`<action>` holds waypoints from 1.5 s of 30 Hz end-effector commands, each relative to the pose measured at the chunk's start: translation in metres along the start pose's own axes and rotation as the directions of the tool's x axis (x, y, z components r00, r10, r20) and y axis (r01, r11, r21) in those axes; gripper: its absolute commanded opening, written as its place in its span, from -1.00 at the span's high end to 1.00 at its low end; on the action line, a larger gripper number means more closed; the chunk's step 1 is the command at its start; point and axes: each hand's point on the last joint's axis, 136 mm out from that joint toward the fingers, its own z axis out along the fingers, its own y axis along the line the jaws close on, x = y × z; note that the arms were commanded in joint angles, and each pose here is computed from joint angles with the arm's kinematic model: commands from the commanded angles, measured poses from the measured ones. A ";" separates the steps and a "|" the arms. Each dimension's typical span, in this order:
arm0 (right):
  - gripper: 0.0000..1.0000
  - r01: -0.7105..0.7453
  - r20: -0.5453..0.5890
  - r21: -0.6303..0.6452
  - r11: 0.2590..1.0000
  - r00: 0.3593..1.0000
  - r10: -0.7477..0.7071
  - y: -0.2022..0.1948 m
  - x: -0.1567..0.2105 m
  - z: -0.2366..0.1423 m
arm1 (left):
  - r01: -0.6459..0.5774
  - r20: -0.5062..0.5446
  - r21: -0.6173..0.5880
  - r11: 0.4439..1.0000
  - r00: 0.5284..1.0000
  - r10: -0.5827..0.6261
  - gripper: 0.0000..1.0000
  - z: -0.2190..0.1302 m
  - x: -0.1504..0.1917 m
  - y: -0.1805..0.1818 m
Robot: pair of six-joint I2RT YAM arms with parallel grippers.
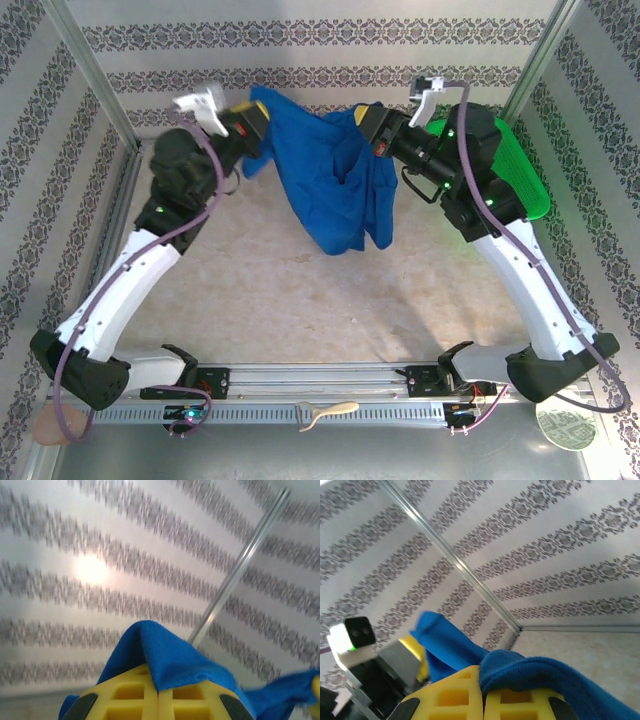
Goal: Fold the inside-out t-shirt
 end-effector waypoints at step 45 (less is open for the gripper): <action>-0.38 -0.050 -0.353 0.723 0.689 0.831 0.430 -0.278 0.366 -0.072 | -0.059 -0.675 -0.539 0.840 0.627 -0.390 -0.99 -0.146 0.294 0.175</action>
